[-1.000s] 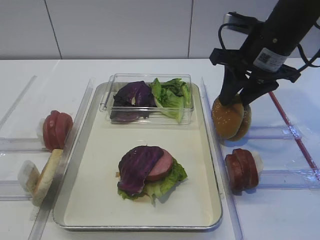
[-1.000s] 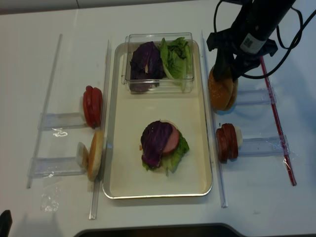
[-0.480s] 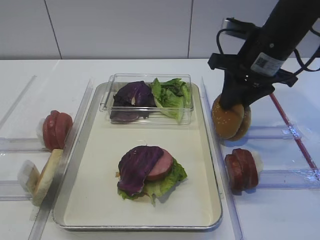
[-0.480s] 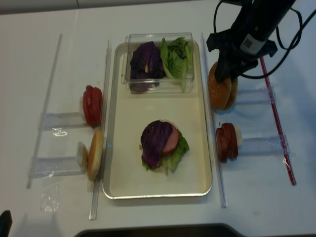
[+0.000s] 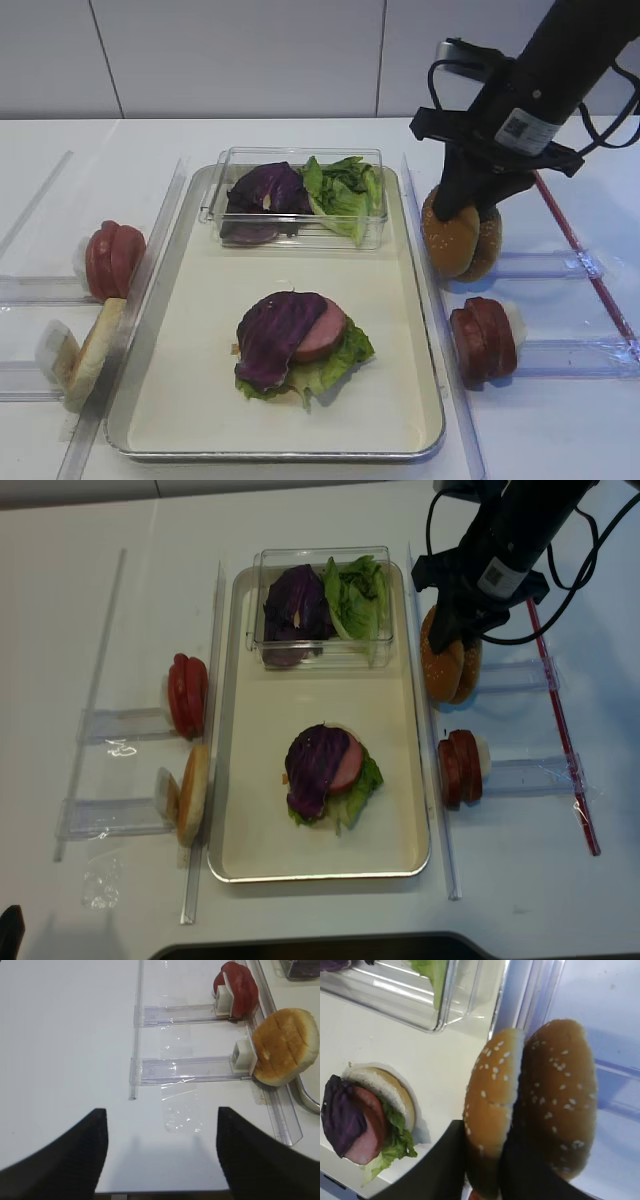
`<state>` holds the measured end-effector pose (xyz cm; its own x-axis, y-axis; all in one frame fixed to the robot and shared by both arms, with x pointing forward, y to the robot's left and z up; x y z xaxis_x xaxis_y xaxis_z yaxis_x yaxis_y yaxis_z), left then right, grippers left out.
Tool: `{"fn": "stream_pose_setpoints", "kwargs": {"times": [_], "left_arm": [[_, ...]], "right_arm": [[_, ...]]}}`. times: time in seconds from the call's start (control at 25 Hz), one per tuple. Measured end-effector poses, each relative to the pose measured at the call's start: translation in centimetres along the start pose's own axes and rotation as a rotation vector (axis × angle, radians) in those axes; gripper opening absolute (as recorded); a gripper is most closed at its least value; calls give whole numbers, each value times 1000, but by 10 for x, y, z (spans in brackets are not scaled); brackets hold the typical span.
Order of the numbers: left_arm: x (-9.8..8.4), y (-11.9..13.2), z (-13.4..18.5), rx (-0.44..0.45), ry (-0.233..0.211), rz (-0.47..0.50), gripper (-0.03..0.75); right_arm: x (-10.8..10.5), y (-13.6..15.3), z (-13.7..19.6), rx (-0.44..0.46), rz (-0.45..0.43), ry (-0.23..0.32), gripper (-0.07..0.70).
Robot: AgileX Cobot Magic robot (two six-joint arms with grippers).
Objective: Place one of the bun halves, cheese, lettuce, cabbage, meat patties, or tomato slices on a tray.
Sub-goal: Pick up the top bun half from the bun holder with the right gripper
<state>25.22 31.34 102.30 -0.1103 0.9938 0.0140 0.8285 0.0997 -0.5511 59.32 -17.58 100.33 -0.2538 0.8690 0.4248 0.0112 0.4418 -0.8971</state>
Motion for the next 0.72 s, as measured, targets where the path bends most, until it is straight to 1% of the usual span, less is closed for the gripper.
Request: {"fn": "stream_pose_setpoints", "kwargs": {"times": [0.12, 0.72], "left_arm": [[0, 0, 0, 0, 0, 0, 469], [0, 0, 0, 0, 0, 0, 469]], "right_arm": [[-1, 0, 0, 2, 8, 3, 197], [-3, 0, 1, 5, 24, 3, 160]]}}
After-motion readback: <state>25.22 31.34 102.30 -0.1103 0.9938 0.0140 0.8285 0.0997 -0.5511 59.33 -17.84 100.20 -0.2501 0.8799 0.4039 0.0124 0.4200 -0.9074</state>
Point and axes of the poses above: a point on each arm's last joint axis where the gripper is mounted, y pointing out along that axis toward the gripper, x along the wrist's bending axis when the last joint is at zero, z = x × y, the point moved 3 cm from there along y, pointing out along that axis toward the gripper, and after that the axes turned 1 degree about -y, right-handed, at the moved point
